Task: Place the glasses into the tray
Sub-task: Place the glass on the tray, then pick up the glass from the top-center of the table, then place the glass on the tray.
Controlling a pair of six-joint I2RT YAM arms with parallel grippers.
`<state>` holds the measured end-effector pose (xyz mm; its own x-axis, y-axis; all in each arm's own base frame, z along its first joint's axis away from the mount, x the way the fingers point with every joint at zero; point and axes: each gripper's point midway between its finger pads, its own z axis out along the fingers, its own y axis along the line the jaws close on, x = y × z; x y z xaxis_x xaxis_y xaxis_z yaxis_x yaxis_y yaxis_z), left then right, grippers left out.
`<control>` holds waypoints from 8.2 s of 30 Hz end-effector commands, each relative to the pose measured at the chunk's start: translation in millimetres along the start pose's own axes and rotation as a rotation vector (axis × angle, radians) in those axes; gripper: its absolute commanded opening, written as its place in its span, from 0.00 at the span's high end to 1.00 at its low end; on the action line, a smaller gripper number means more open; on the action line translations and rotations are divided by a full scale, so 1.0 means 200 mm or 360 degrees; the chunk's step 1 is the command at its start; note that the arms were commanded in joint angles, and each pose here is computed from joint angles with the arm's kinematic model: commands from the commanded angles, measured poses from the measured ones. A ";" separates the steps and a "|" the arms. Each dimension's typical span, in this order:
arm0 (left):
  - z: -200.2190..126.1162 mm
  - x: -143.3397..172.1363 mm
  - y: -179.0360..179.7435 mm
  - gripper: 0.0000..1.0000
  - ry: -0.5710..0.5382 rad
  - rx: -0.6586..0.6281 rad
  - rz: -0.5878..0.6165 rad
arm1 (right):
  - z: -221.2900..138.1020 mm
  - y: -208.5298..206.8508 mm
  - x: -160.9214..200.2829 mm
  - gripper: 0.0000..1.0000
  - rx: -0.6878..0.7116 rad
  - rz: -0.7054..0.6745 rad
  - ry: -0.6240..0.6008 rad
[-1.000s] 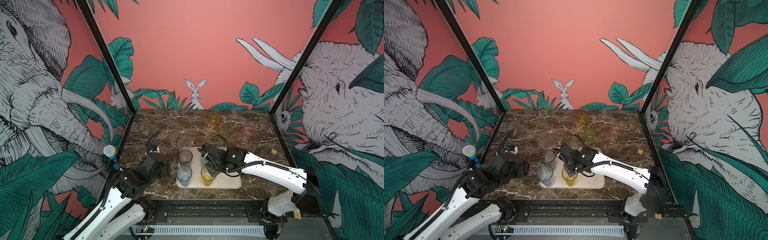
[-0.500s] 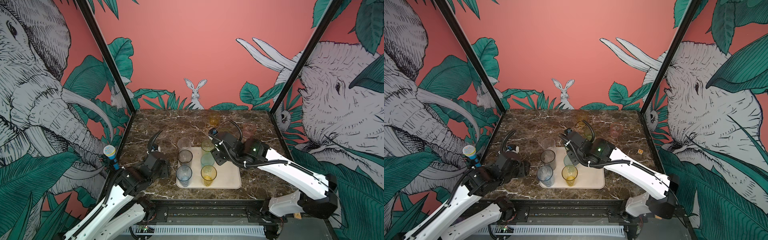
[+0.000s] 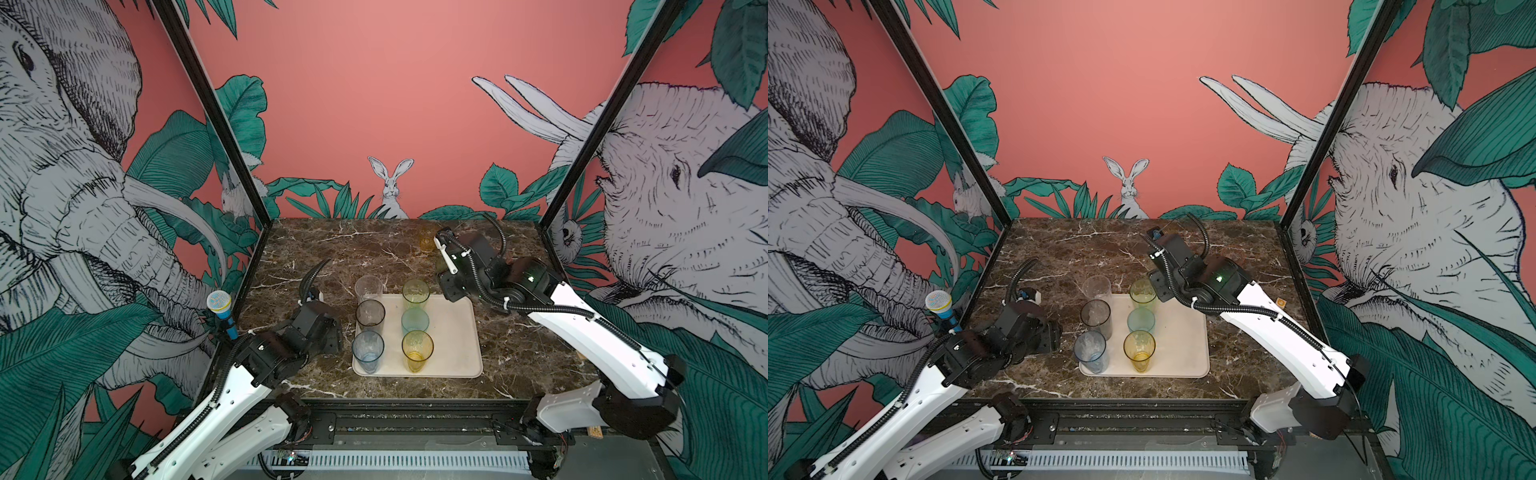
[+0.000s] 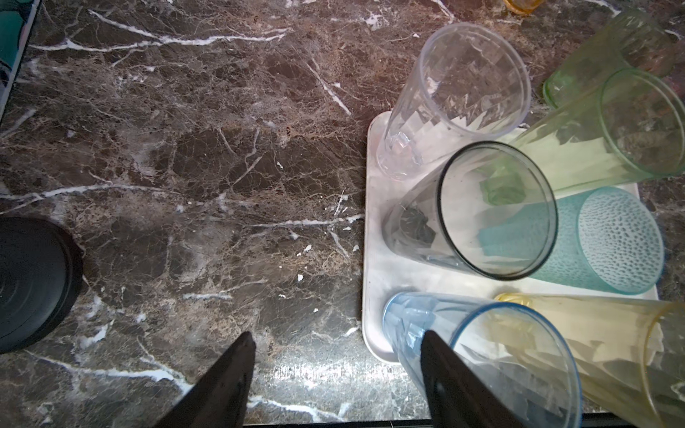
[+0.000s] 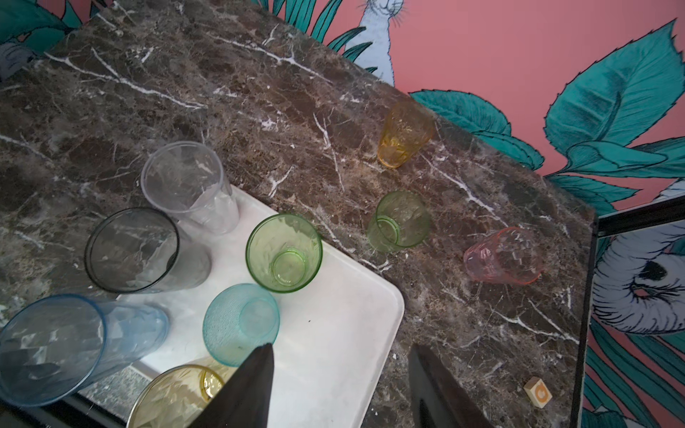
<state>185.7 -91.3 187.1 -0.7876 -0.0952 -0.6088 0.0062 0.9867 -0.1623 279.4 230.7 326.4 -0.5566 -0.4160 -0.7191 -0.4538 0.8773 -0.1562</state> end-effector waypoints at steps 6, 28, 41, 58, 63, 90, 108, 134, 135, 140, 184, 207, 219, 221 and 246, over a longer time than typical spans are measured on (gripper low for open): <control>-0.01 -0.04 0.02 0.28 -0.0056 -0.0037 -0.0009 | 0.12 -0.18 -0.16 0.36 0.0061 0.0090 -0.0059; -0.09 -0.09 0.23 0.30 -0.0213 -0.0355 -0.0016 | 0.90 -0.61 -0.22 0.31 -0.0004 0.0571 0.0197; -0.15 -0.08 0.34 0.17 -0.0363 -0.0395 -0.0069 | 1.27 -0.64 -0.19 0.31 -0.0013 0.0656 0.0333; -0.16 -0.07 0.34 0.00 -0.0458 -0.0307 -0.0088 | 1.58 -0.72 -0.04 0.33 0.0147 0.0838 0.0407; -0.17 -0.08 0.33 0.01 -0.0460 -0.0287 -0.0080 | 1.62 -0.71 -0.06 0.33 0.0128 0.0906 0.0376; -0.18 -0.08 0.34 0.00 -0.0485 -0.0272 -0.0093 | 1.84 -0.69 -0.14 0.52 -0.0030 0.1155 0.0214; -0.21 -0.07 0.35 0.01 -0.0506 -0.0230 -0.0148 | 1.89 -0.67 -0.08 0.74 -0.0108 0.1183 0.0273; -0.20 -0.06 0.33 0.01 -0.0488 -0.0199 -0.0155 | 1.84 -0.68 -0.02 0.91 -0.0105 0.1196 0.0357; -0.20 -0.06 0.33 0.01 -0.0487 -0.0201 -0.0153 | 1.84 -0.68 -0.02 0.92 -0.0105 0.1192 0.0354; -0.20 -0.05 0.33 0.01 -0.0482 -0.0200 -0.0153 | 1.79 -0.69 -0.05 0.98 -0.0108 0.1177 0.0340; -0.19 -0.06 0.31 0.01 -0.0487 -0.0166 -0.0129 | 0.42 -0.75 -0.24 1.00 -0.0035 0.0811 0.0130; -0.18 -0.06 0.29 0.01 -0.0483 -0.0133 -0.0118 | 0.16 -0.64 0.20 1.00 0.0031 0.0758 0.0220; -0.17 -0.06 0.28 0.01 -0.0477 -0.0129 -0.0112 | 0.23 -0.52 0.41 1.00 0.0009 0.0716 0.0301; -0.17 -0.06 0.28 0.01 -0.0475 -0.0128 -0.0112 | 0.26 -0.50 0.44 1.00 -0.0004 0.0715 0.0319; -0.16 -0.05 0.29 0.01 -0.0472 -0.0137 -0.0116 | 0.64 -0.38 0.70 1.00 -0.0021 0.0757 0.0482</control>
<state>172.2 -31.2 210.4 -0.5780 -0.1792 -0.7961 -0.0914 0.9837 -0.1551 315.7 131.5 151.6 -0.8915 -0.0405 -0.4511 -0.1145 0.9838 0.1379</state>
